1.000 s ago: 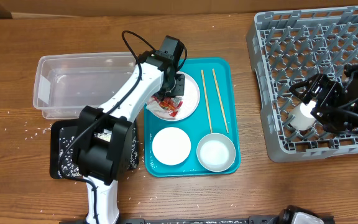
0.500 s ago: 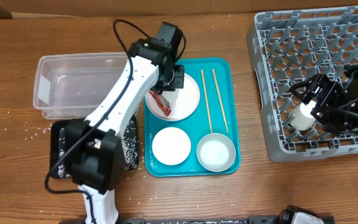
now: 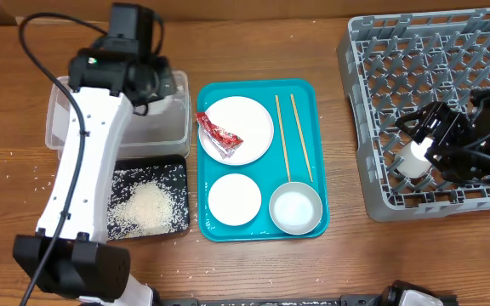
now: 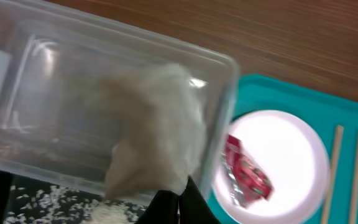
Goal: Sort waste into correct bins and load items into the dishwasher
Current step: 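Pick the tissue off the white plate and drop it into the clear bin, then pick the red snack wrapper off the plate and drop it into the clear bin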
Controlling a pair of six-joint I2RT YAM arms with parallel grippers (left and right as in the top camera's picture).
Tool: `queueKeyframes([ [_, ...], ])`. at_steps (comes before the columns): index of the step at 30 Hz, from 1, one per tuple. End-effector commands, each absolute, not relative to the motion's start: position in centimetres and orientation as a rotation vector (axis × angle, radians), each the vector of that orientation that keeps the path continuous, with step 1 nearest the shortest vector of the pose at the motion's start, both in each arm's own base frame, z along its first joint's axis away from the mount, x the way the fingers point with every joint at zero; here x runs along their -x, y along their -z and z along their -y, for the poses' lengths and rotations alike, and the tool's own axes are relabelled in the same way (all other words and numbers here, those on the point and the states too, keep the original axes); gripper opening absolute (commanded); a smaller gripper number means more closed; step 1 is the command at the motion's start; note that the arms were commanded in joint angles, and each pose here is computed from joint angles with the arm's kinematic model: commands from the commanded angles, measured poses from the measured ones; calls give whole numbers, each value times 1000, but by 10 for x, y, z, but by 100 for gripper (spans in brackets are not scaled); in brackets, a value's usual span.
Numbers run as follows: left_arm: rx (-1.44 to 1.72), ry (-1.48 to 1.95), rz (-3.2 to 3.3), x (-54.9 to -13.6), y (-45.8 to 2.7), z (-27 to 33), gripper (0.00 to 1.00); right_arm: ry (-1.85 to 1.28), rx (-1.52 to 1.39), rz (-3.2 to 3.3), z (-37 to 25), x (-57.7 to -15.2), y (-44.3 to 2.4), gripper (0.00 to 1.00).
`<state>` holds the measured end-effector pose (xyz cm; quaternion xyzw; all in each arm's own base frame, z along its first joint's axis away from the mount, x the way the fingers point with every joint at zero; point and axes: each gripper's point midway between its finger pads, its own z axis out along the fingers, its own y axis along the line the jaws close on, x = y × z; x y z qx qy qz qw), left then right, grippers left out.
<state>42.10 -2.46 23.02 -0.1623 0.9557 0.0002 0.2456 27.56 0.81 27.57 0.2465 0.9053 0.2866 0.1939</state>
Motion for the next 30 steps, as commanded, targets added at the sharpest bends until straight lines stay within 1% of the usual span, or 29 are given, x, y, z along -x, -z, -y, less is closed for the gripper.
queueKeyframes([
  [1, 397, -85, -2694, -430, -192, 15, 53, -816, -670, -2522, -10, -276, -283, 100],
  [2, 385, -58, -2725, -430, -184, 20, 86, -815, -671, -2522, -10, -276, -283, 100],
  [3, 375, -28, -2751, -427, -180, 26, 100, -816, -671, -2522, -10, -276, -282, 100],
  [6, 323, 67, -2784, -422, -178, 51, 100, -816, -673, -2525, -10, -276, -282, 100],
  [10, 229, 157, -2803, -412, -181, 99, 100, -816, -672, -2525, -10, -276, -282, 100],
  [13, 124, 94, -2814, -406, -169, 133, 96, -816, -673, -2524, -10, -276, -282, 100],
  [15, 142, -25, -2812, -406, -153, 140, 95, -816, -672, -2525, -10, -276, -282, 100],
  [16, 152, -92, -2824, -408, -135, 145, 91, -816, -673, -2524, -10, -276, -282, 100],
  [18, 166, -121, -2868, -409, -109, 152, 83, -816, -673, -2525, -10, -276, -282, 100],
  [22, 251, -143, -2990, -400, -61, 156, 70, -816, -672, -2525, -10, -276, -282, 100],
  [25, 276, -144, -3068, -392, -34, 160, 66, -816, -672, -2524, -10, -276, -282, 100],
  [28, 308, -191, -3110, -386, -15, 157, 66, -816, -673, -2525, -10, -276, -282, 100],
  [29, 309, -199, -3120, -385, -10, 157, 63, -816, -672, -2525, -10, -276, -282, 100],
  [30, 310, -206, -3141, -382, -5, 157, 47, -816, -674, -2526, -10, -275, -282, 100],
])
